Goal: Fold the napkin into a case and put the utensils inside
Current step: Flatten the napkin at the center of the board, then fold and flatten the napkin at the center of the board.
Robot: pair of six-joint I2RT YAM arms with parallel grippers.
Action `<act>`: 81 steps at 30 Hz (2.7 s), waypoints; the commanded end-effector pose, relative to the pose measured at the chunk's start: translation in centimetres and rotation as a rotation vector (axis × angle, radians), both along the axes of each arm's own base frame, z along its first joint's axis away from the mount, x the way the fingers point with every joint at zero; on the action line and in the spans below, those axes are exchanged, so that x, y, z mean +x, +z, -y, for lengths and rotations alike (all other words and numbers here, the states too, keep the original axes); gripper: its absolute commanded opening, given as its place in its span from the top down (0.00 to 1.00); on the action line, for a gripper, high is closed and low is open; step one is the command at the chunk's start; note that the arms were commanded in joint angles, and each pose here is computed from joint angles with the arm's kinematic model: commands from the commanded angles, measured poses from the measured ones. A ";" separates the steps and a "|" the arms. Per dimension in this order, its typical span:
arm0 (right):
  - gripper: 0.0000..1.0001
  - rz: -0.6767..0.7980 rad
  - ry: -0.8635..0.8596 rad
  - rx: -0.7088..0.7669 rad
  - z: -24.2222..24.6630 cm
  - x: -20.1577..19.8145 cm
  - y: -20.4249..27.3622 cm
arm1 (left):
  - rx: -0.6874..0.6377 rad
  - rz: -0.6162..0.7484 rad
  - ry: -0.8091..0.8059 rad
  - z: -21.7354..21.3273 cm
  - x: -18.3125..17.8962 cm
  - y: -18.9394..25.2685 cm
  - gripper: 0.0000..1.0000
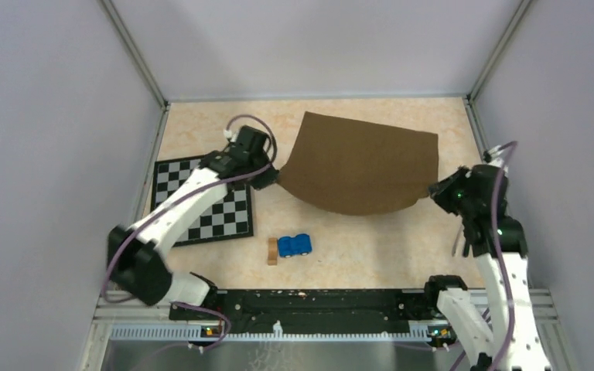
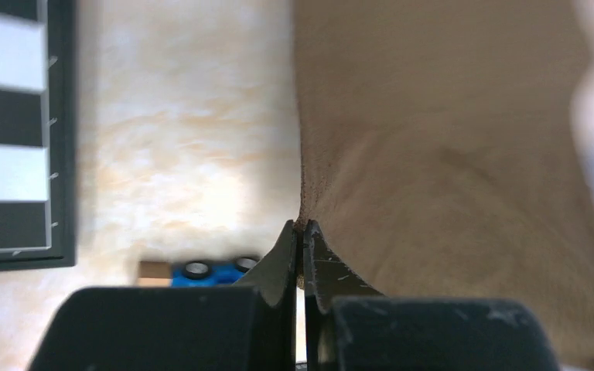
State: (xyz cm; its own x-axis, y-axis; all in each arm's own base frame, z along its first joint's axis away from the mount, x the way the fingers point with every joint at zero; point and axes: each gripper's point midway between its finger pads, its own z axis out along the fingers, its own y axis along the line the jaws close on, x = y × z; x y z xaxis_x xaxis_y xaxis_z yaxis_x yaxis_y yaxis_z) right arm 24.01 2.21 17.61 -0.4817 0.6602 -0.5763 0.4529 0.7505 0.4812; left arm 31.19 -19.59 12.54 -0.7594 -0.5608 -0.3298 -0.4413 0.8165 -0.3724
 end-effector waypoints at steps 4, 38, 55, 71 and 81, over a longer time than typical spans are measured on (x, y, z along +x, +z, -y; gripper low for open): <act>1.00 0.660 0.212 -0.056 -2.6 -5.8 19.4 | -0.317 0.842 -0.357 0.8 -4.1 24.2 1.00; 1.00 0.295 0.112 -0.113 6.0 27.9 3.2 | -0.263 0.975 -0.429 8.6 31.4 13.8 1.00; 1.00 0.005 0.199 -0.053 3.3 15.9 -3.2 | -0.169 0.448 -0.326 1.9 17.7 3.2 1.00; 1.00 -0.083 0.231 -0.071 2.7 10.1 -7.3 | -0.273 0.222 -0.420 2.3 9.8 -2.8 1.00; 1.00 -0.095 0.214 -0.098 3.2 9.3 -7.6 | -0.292 0.220 -0.466 2.7 8.7 -2.8 1.00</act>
